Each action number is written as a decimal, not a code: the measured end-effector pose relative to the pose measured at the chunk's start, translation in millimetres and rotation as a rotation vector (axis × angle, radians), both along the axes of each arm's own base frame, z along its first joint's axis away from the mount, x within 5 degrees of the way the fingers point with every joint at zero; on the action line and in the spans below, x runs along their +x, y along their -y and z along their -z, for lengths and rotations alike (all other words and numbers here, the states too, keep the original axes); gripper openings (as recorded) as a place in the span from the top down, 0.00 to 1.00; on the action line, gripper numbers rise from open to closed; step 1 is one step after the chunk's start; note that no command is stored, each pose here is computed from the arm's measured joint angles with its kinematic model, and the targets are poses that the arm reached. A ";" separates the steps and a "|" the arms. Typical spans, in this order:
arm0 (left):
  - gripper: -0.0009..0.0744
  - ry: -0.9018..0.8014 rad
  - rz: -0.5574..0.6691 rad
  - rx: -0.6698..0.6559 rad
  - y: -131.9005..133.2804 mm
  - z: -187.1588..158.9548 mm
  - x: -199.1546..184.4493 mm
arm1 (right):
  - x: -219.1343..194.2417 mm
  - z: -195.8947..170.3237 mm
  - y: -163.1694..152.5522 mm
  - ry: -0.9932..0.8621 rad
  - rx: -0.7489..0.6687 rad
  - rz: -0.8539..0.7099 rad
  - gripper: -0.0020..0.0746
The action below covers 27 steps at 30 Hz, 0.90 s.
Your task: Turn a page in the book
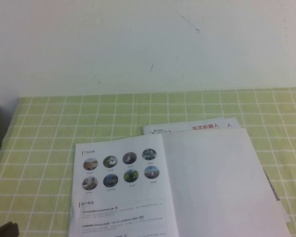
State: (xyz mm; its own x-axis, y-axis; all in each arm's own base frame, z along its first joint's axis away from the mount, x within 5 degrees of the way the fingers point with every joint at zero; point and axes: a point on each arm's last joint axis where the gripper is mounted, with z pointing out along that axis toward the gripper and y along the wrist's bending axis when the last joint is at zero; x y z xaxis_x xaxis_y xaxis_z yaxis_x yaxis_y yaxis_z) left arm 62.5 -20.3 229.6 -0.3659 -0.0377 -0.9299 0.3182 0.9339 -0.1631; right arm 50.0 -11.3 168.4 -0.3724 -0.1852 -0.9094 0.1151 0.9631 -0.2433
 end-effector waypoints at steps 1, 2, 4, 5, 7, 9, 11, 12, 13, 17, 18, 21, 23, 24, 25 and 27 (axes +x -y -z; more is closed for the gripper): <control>0.99 0.009 0.007 0.016 -0.4 3.9 -1.5 | 0.0 0.0 0.0 0.000 0.000 0.000 0.98; 0.99 0.024 0.005 0.029 -1.0 7.0 -2.4 | 0.0 0.0 0.0 0.000 0.000 0.000 0.98; 0.99 0.078 -0.002 0.041 -2.2 15.4 -4.9 | 0.0 -0.6 0.0 0.002 0.000 0.000 0.98; 0.99 0.103 -0.029 0.030 -3.6 21.1 -5.9 | 0.0 -0.6 0.0 0.002 0.000 0.000 0.98; 0.99 0.147 -0.115 -0.017 -7.2 34.9 -6.9 | 0.0 -0.6 0.0 0.002 0.000 0.000 0.98; 0.99 0.165 -0.217 -0.069 -11.4 42.6 -7.2 | 0.0 -0.6 -0.1 0.002 0.001 0.000 0.98; 0.99 0.160 -0.324 -0.110 -16.0 44.4 -7.0 | -0.1 -0.6 -0.1 0.003 0.001 0.000 0.98; 0.99 0.152 -0.374 -0.111 -18.3 45.2 -7.0 | -0.1 -0.6 -0.1 0.003 0.001 0.000 0.98; 0.99 0.148 -0.415 -0.095 -20.4 46.0 -7.2 | -0.1 -0.6 -0.1 0.003 0.001 0.000 0.98; 0.99 0.089 -0.478 0.055 -24.8 53.3 -8.9 | -0.1 -0.6 -0.1 0.003 0.001 0.000 0.98; 0.99 0.085 -0.476 0.079 -25.0 53.9 -9.1 | -0.1 -0.6 -0.1 0.003 0.001 0.000 0.98; 0.99 0.085 -0.455 0.119 -24.5 54.5 -9.2 | -0.1 -0.6 -0.1 0.003 0.001 0.000 0.98; 0.99 0.088 -0.430 0.127 -23.3 54.5 -9.1 | -0.1 -0.6 -0.1 0.003 0.001 0.000 0.98; 0.99 0.089 -0.417 0.130 -22.7 54.5 -9.1 | -0.1 -0.6 -0.1 0.003 0.001 0.000 0.98; 0.99 0.090 -0.411 0.132 -22.3 54.5 -9.0 | -0.1 -0.6 -0.1 0.003 0.001 0.000 0.98; 0.99 0.092 -0.397 0.131 -21.6 54.4 -9.1 | -0.1 -0.6 -0.1 0.003 0.001 0.000 0.98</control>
